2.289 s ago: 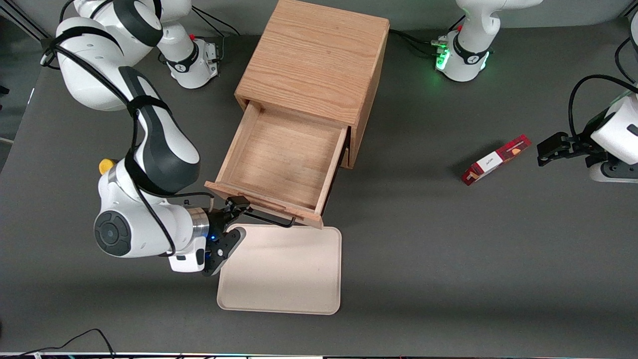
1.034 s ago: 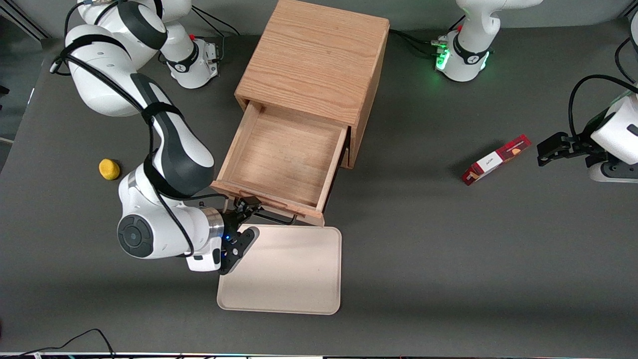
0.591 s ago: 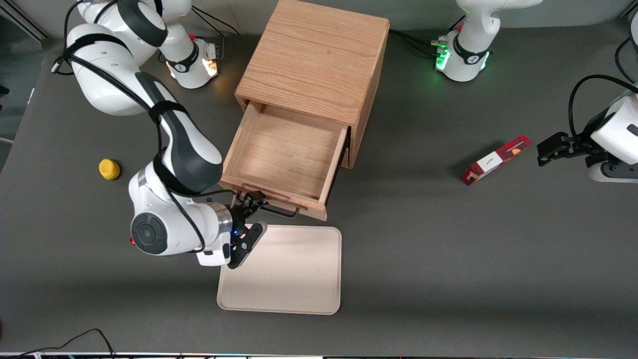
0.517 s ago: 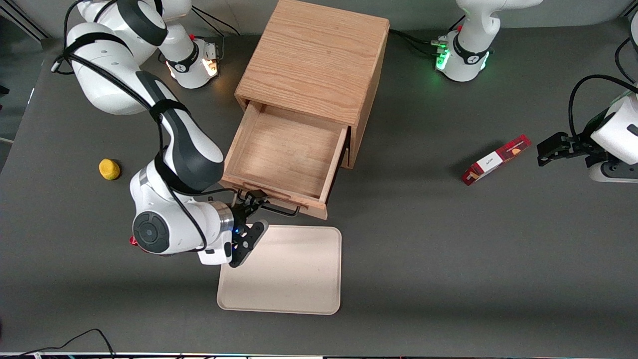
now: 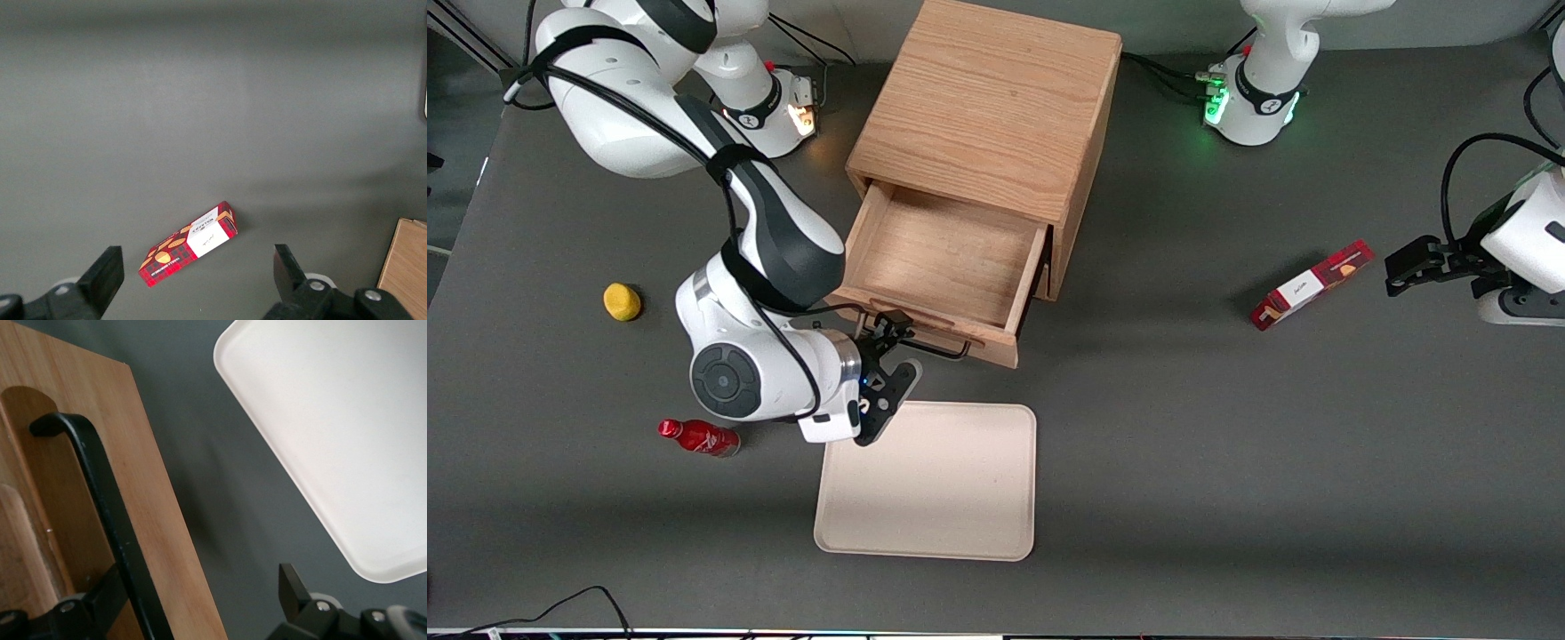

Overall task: Close top drawer
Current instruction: 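Push the drawer into the wooden cabinet with the right gripper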

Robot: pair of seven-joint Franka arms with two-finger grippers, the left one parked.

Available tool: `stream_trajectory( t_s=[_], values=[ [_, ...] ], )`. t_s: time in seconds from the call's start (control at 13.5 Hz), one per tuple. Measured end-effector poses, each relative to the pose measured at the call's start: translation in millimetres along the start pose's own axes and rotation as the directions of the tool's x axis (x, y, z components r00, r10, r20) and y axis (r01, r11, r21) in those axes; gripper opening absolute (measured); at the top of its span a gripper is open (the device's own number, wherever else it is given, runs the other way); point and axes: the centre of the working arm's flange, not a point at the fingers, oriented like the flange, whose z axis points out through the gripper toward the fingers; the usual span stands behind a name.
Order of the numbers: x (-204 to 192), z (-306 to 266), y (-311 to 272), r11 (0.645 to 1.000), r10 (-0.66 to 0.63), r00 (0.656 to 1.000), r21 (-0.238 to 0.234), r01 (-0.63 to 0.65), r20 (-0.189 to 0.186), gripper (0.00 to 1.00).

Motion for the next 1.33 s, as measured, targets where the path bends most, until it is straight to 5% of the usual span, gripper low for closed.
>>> stream_trajectory(
  t_s=[1.33],
  values=[
    [-25.0,36.0,-67.4,0.997,-0.017,0.997,0.070,0.012,0.069,1.00]
  ],
)
